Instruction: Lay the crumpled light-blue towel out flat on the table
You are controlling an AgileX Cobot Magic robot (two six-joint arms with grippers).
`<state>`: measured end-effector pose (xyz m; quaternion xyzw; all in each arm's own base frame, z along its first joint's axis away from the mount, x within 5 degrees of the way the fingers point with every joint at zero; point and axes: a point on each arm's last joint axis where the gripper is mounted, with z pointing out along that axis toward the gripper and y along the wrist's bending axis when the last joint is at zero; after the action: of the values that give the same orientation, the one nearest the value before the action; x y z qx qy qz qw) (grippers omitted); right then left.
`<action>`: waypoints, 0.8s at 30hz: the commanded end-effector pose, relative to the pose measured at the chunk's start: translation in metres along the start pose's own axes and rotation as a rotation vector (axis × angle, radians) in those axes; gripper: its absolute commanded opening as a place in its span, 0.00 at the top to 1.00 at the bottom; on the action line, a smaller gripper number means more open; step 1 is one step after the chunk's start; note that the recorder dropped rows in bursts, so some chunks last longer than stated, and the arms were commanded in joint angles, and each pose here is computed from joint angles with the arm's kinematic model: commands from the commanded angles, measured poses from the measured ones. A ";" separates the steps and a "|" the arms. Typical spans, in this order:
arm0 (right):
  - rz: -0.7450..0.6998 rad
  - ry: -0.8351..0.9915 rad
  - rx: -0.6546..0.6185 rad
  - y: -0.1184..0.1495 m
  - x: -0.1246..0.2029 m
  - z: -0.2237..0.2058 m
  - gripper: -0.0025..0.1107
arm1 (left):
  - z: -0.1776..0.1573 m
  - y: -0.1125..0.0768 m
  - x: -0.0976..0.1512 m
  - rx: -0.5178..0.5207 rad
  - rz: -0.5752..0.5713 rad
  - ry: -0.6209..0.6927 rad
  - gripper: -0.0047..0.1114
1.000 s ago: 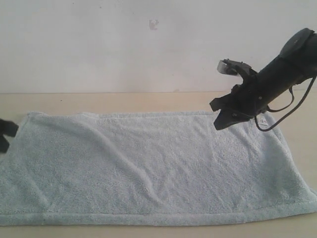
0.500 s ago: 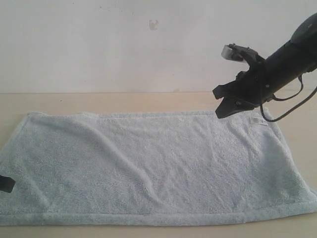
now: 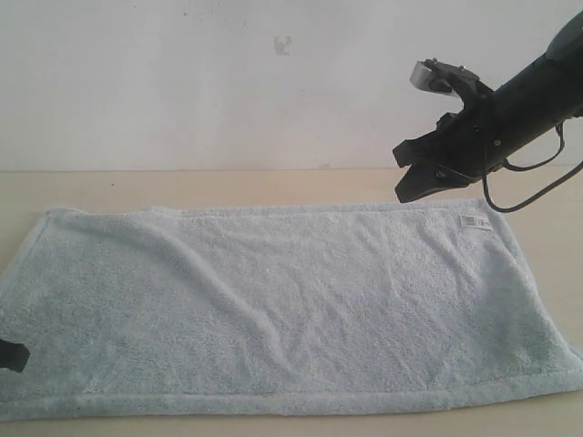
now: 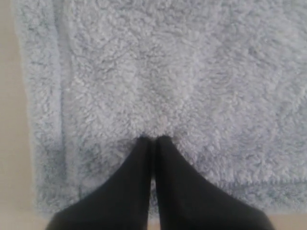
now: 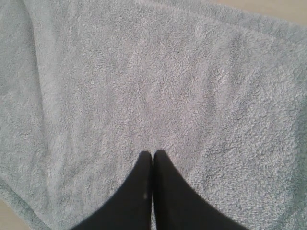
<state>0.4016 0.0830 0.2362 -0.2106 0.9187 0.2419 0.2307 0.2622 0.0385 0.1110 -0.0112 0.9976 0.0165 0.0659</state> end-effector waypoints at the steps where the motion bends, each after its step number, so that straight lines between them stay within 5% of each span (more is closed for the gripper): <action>1: -0.007 -0.016 -0.001 0.002 -0.002 -0.004 0.98 | 0.009 0.007 0.035 -0.092 -0.016 0.350 0.93; 4: -0.007 -0.013 -0.004 0.002 -0.002 -0.004 0.98 | 0.002 0.010 0.048 -0.132 -0.017 0.411 0.93; 11: -0.016 0.016 0.016 0.000 0.001 -0.004 0.98 | -0.032 0.018 0.034 -0.225 -0.064 0.132 0.93; 17: -0.011 0.140 0.246 -0.020 0.012 -0.008 0.98 | -0.061 0.022 0.025 -0.277 -0.093 -0.092 0.93; 24: -0.019 0.220 0.366 -0.036 0.025 0.000 0.98 | -0.063 0.019 0.019 -0.236 -0.109 -0.166 0.93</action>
<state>0.3997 0.0541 0.2212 -0.2017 0.9602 0.0804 0.1757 0.2328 0.0563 0.1699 -0.0644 0.9795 0.1392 0.1306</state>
